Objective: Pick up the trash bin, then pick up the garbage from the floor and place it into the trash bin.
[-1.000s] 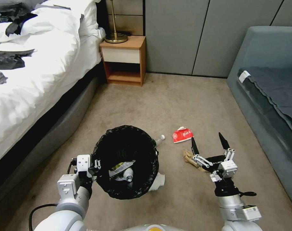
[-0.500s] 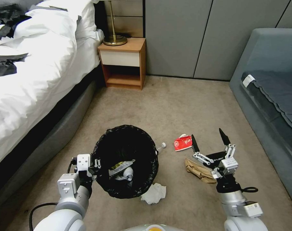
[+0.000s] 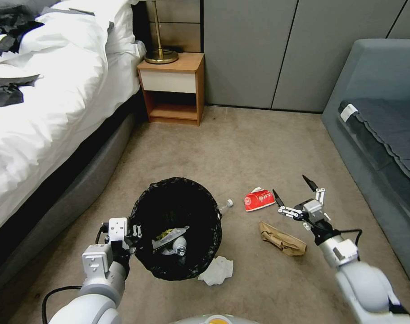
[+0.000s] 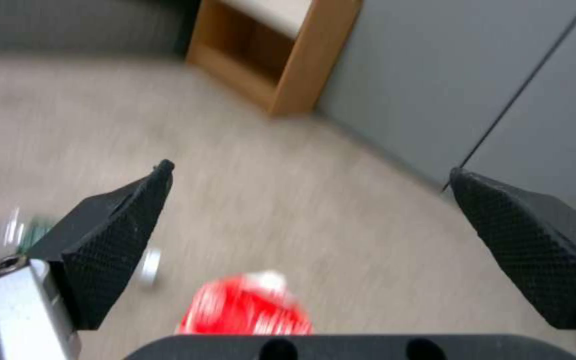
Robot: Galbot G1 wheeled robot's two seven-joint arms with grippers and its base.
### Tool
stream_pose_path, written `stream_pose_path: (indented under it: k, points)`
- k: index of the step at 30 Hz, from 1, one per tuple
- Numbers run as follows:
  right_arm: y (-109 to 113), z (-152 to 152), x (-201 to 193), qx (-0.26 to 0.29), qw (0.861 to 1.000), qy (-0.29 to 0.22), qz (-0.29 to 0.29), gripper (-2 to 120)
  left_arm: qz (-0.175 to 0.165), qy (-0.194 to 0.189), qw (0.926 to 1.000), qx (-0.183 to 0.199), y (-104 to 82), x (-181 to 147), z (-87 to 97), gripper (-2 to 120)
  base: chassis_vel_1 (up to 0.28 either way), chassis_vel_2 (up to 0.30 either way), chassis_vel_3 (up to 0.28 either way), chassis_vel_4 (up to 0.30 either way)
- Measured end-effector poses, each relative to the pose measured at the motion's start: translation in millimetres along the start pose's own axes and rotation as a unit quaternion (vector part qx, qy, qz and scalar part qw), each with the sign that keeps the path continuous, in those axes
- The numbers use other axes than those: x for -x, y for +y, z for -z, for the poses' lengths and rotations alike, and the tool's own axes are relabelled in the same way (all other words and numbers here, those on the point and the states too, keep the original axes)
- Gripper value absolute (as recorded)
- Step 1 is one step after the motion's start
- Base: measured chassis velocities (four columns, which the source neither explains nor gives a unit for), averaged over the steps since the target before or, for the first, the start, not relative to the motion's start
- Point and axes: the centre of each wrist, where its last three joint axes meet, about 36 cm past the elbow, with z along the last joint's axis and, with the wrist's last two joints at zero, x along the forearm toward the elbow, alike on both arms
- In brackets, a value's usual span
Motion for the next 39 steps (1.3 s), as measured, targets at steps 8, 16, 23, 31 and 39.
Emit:
stream_pose_path:
  k: [8,16,23,31,39]
  points:
    - [-19.2,-78.8,36.2,0.007,0.994,0.102,0.048,100,0.004,0.003,1.0000,0.001,0.8,5.7,-2.3,0,0.000,0.000,0.000,0.000]
    - [-11.7,-129.5,48.2,0.055,0.983,0.150,0.094,100,0.013,0.009,0.9999,0.000,2.6,10.4,-6.3,0,0.000,0.000,0.000,0.000]
    - [-5.4,-148.1,38.5,0.061,0.978,0.166,0.115,100,0.015,0.013,0.9998,-0.001,-0.4,13.3,-9.4,0,0.000,0.000,0.000,0.000]
    - [-1.3,-156.5,23.4,0.066,0.974,0.167,0.135,100,0.016,0.016,0.9997,0.003,-1.2,12.2,-11.1,0,0.000,0.000,0.000,0.000]
    - [1.4,-163.6,16.6,0.064,0.973,0.173,0.140,100,0.014,0.014,0.9998,0.005,-2.5,8.6,-10.7,0,0.000,0.000,0.000,0.000]
